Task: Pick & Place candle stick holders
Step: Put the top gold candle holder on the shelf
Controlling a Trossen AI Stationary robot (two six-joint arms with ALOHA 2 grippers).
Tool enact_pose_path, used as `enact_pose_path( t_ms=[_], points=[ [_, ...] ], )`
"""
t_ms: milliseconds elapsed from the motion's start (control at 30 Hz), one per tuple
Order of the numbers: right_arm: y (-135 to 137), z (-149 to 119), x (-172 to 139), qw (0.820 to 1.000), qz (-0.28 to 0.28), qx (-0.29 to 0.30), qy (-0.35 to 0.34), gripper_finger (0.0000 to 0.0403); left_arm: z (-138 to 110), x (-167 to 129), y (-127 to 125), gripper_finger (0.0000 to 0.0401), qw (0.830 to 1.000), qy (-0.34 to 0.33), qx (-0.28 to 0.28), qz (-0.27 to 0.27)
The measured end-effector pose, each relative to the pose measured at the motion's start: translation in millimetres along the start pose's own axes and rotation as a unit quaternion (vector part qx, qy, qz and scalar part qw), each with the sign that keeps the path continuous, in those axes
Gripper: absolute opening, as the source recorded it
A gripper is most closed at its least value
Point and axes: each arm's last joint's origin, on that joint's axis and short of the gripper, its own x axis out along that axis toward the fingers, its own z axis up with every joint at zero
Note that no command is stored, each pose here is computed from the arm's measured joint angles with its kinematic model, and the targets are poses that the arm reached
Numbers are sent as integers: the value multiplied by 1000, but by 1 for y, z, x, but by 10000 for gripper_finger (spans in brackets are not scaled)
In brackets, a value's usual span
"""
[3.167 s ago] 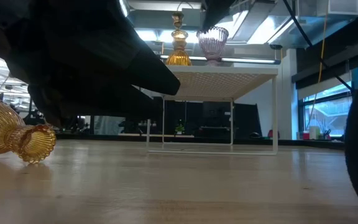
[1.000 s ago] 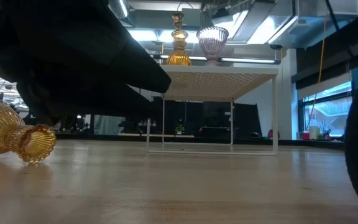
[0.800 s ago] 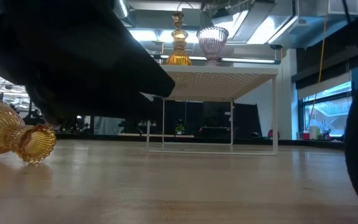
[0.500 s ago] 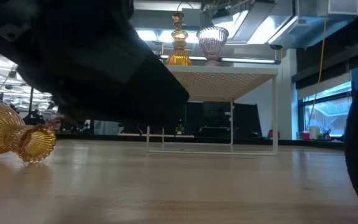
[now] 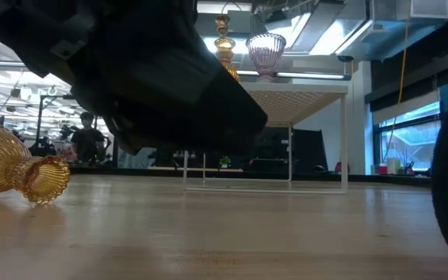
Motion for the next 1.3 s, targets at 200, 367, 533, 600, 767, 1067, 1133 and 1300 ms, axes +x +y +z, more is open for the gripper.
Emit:
enact_pose_path(
  t_ms=[200, 367, 533, 600, 767, 1067, 1133, 1300],
  points=[
    [6, -17, 49, 998, 1, 32, 61, 179, -3, -3, -4, 166, 1000, 3, 4, -7],
    [4, -29, 89, 992, 5, 43, 116, 179, -5, -5, -7, 166, 1000, 2, 5, -11],
    [1, -36, 116, 987, 17, 85, 135, 179, -8, -10, -14, 166, 1000, -6, 5, -19],
    [0, -36, 125, 984, 23, 112, 134, 179, -10, -12, -16, 166, 1000, -8, 5, -22],
    [-1, -34, 143, 976, 46, 180, 115, 179, -13, -17, -22, 166, 1000, -12, 6, -29],
    [-3, -35, 146, 968, 32, 223, 109, 179, -21, -26, -31, 166, 999, -16, 13, -32],
    [-1, -36, 149, 966, 32, 231, 109, 179, -23, -27, -32, 166, 999, -16, 14, -34],
    [6, -38, 166, 966, 28, 231, 113, 179, -26, -31, -36, 166, 999, -20, 14, -33]
  ],
)
